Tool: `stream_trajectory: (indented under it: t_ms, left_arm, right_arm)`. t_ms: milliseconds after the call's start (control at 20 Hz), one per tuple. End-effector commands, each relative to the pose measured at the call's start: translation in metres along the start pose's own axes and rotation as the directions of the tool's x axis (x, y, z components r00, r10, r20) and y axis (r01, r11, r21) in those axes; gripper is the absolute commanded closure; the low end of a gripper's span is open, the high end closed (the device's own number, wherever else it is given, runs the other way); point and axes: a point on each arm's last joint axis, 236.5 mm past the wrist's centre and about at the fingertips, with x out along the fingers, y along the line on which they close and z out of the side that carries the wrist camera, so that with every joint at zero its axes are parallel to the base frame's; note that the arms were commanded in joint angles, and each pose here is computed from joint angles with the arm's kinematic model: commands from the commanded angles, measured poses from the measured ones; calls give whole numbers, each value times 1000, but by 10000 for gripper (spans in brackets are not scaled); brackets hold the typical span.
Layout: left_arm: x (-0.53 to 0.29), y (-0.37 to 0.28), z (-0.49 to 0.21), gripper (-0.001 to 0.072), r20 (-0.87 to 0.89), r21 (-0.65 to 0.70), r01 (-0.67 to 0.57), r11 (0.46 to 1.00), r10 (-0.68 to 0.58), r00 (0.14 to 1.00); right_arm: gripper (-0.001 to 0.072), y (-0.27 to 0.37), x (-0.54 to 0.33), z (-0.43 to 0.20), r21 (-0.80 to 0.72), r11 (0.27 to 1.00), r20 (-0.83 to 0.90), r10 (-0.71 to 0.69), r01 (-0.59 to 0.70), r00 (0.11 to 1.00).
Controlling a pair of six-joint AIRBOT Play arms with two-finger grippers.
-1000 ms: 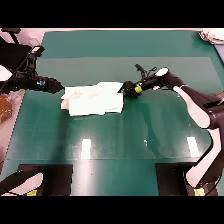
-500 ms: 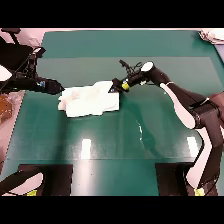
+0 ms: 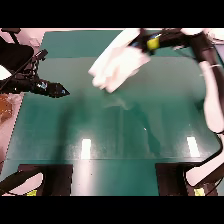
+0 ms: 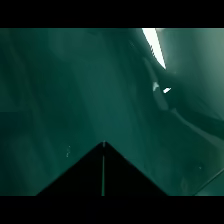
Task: Fold the shirts.
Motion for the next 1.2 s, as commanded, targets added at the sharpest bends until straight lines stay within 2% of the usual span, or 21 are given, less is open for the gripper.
stream_trajectory:
  t_ms: [0, 200, 300, 400, 750, 850, 1050, 1150]
  left_arm:
    - [-1, -19, -15, 685, -63, -33, 77, 996, -79, 995]
    - [-4, -26, -32, 685, -137, -69, 102, 992, -111, 984]
    - [-5, -28, -37, 685, -155, -76, 108, 991, -118, 981]
    - [-5, -29, -39, 685, -167, -100, 108, 989, -123, 978]
    - [-9, -35, -52, 685, -220, -136, 117, 984, -146, 965]
    - [-9, -35, -53, 685, -226, -156, 114, 981, -148, 963]
    - [-9, -37, -54, 685, -231, -181, 109, 977, -150, 961]
    - [-9, -37, -55, 685, -233, -182, 110, 977, -151, 961]
  right_arm:
    - [699, -44, -124, 89, 230, 973, 305, -86, 14, 948]
    - [700, -106, -249, 134, 480, 874, 506, -207, -73, 837]
    - [699, -122, -297, 142, 552, 822, 569, -249, -140, 784]
    - [699, -131, -332, 145, 575, 798, 615, -276, -180, 739]
    - [700, -144, -395, 178, 530, 781, 777, -293, -329, 557]
    - [700, -146, -393, 188, 526, 759, 790, -270, -383, 550]
    - [700, -172, -389, 185, 562, 747, 769, -314, -355, 557]
    - [700, -207, -392, 157, 660, 722, 676, -452, -207, 582]
